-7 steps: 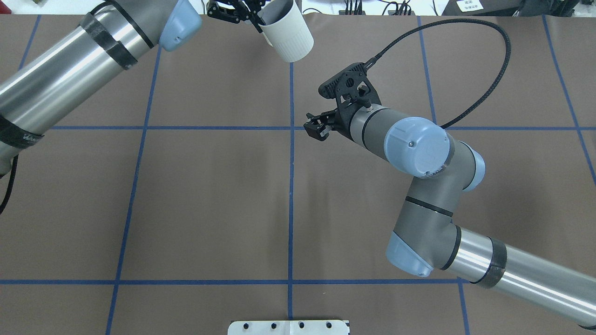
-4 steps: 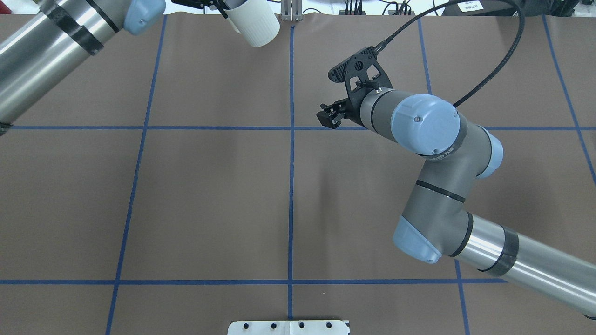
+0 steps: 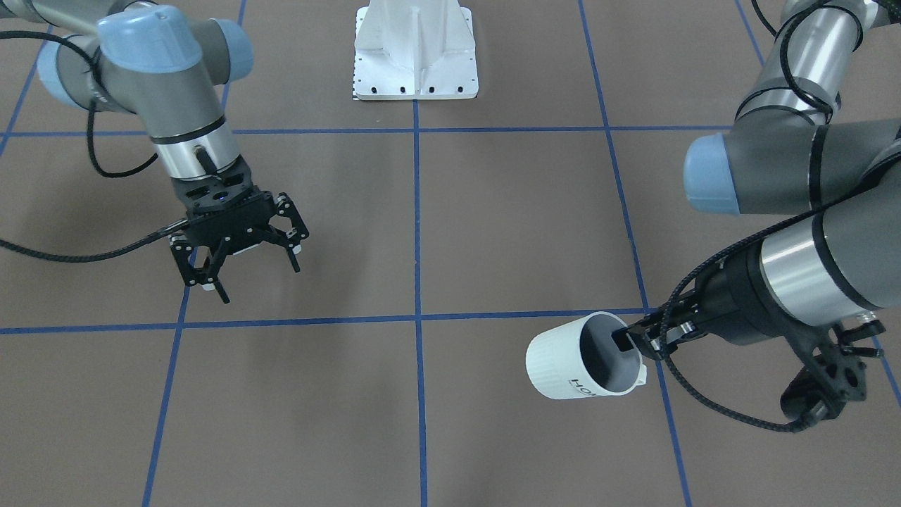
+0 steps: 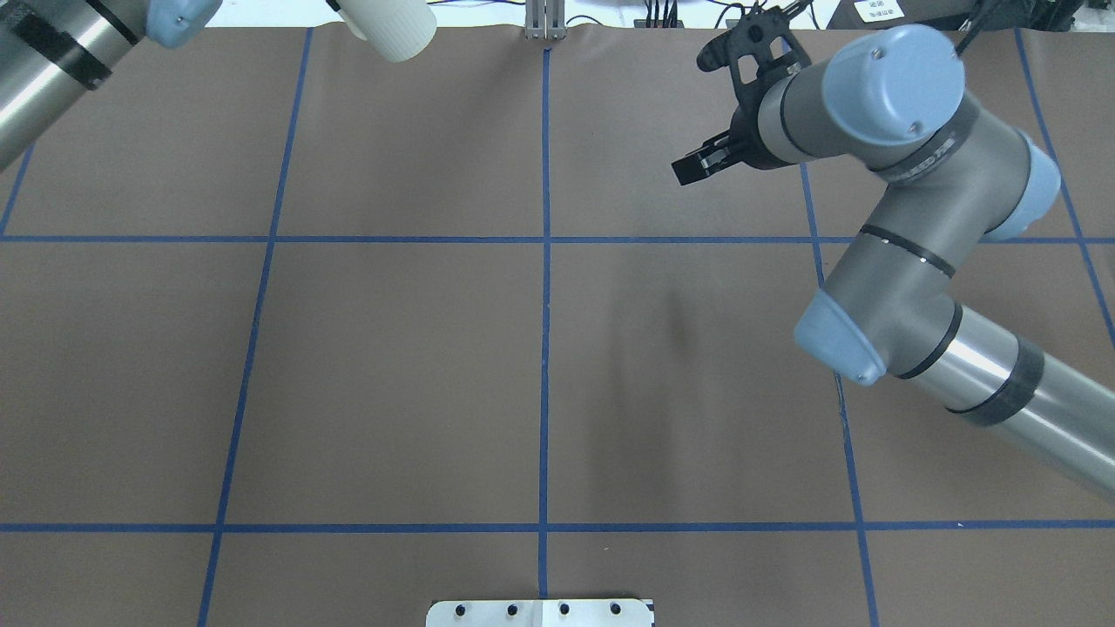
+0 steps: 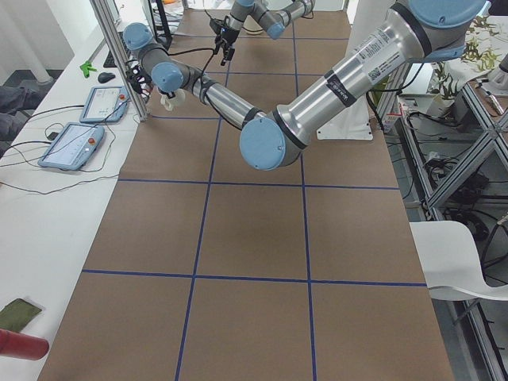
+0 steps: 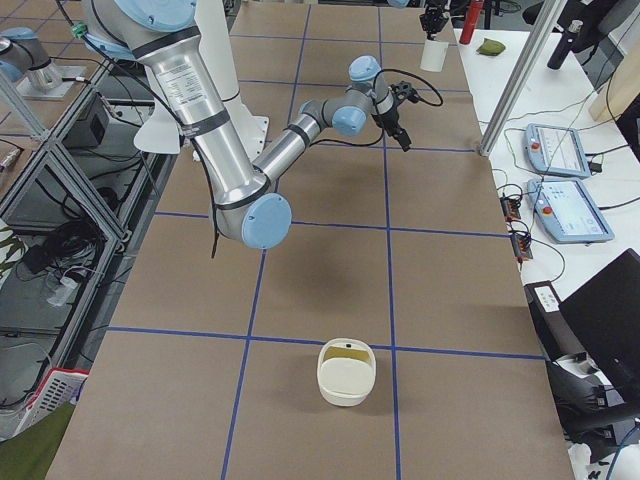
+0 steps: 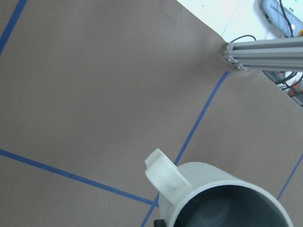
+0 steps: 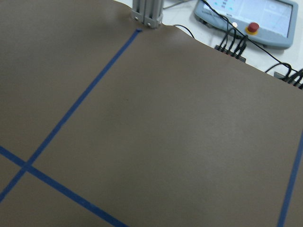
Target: Left arm hands cup to right arm to dump lemon
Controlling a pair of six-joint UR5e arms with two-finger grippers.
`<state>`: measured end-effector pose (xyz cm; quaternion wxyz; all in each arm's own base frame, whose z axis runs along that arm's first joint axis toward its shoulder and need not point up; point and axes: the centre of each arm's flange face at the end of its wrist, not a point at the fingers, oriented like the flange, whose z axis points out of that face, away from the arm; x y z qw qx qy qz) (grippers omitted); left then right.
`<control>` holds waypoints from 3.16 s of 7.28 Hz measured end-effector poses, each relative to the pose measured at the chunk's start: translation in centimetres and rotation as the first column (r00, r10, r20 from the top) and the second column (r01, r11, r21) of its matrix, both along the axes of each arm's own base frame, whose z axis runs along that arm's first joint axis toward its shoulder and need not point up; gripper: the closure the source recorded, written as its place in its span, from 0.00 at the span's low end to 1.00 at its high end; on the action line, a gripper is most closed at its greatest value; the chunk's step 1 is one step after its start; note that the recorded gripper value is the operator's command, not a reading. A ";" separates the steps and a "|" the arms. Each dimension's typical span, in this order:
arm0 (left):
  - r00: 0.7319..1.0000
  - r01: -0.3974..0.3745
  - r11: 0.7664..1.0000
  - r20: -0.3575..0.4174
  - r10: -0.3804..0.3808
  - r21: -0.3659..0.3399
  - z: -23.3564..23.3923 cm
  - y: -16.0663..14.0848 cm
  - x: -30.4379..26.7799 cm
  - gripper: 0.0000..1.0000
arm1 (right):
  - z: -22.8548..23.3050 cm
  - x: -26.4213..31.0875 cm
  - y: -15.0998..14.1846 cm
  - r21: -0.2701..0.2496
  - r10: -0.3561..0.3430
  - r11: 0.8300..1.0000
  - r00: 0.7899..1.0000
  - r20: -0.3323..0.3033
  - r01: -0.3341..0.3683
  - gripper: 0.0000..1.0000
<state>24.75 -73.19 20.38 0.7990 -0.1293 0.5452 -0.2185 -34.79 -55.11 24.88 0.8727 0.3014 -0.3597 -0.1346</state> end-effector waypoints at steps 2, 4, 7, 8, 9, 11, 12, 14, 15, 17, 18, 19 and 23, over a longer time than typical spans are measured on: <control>0.998 0.042 0.999 0.054 -0.041 -0.010 4.8 2.3 -1.2 1.00 | 1.7 6.6 -2.9 -0.157 -0.031 0.987 1.000 0.001 0.030 0.00; 0.981 0.061 0.998 0.182 -0.065 0.029 9.3 8.1 -2.4 1.00 | 3.6 12.8 -3.8 -0.261 0.000 0.965 0.999 -0.033 -0.009 0.00; 0.855 -0.145 0.981 0.515 0.058 0.130 10.7 17.0 -5.3 1.00 | 5.9 19.9 -1.3 -0.340 -0.065 0.940 0.984 -0.165 0.005 0.00; 0.818 -0.232 0.963 0.563 0.117 0.136 12.4 19.4 -6.5 1.00 | 7.5 21.8 0.1 -0.369 -0.086 0.929 0.979 -0.185 0.012 0.00; 0.796 -0.301 0.943 0.582 0.168 0.141 14.3 21.0 -7.3 1.00 | 9.3 23.9 1.5 -0.403 -0.088 0.915 0.981 -0.173 0.011 0.00; 0.774 -0.395 0.907 0.584 0.243 0.146 18.4 23.5 -8.5 1.00 | 13.9 30.1 3.9 -0.448 -0.103 0.893 0.989 -0.107 0.045 0.00; 0.780 -0.415 0.896 0.569 0.261 0.159 20.7 24.7 -9.0 1.00 | 16.0 33.0 4.9 -0.443 -0.118 0.894 0.988 -0.098 0.063 0.00; 0.806 -0.422 0.885 0.527 0.267 0.197 25.8 26.6 -9.5 1.00 | 19.1 35.8 6.6 -0.452 -0.133 0.889 0.986 -0.100 0.074 0.00; 0.822 -0.420 0.882 0.502 0.270 0.212 27.8 26.9 -9.4 1.00 | 19.9 36.3 7.1 -0.449 -0.147 0.889 0.984 -0.102 0.086 0.00; 0.842 -0.410 0.879 0.470 0.263 0.243 31.0 26.6 -8.9 1.00 | 20.6 36.8 7.6 -0.451 -0.152 0.888 0.983 -0.103 0.090 0.00; 0.850 -0.400 0.880 0.462 0.253 0.255 32.3 26.6 -8.9 1.00 | 20.8 36.9 7.8 -0.455 -0.152 0.886 0.983 -0.103 0.089 0.00; 0.855 -0.391 0.882 0.457 0.243 0.263 33.2 26.6 -8.9 1.00 | 21.1 36.9 7.9 -0.460 -0.153 0.884 0.983 -0.103 0.089 0.00; 0.867 -0.376 0.879 0.446 0.222 0.293 35.0 26.4 -8.6 0.00 | 21.3 37.0 8.0 -0.465 -0.153 0.881 0.983 -0.102 0.089 0.00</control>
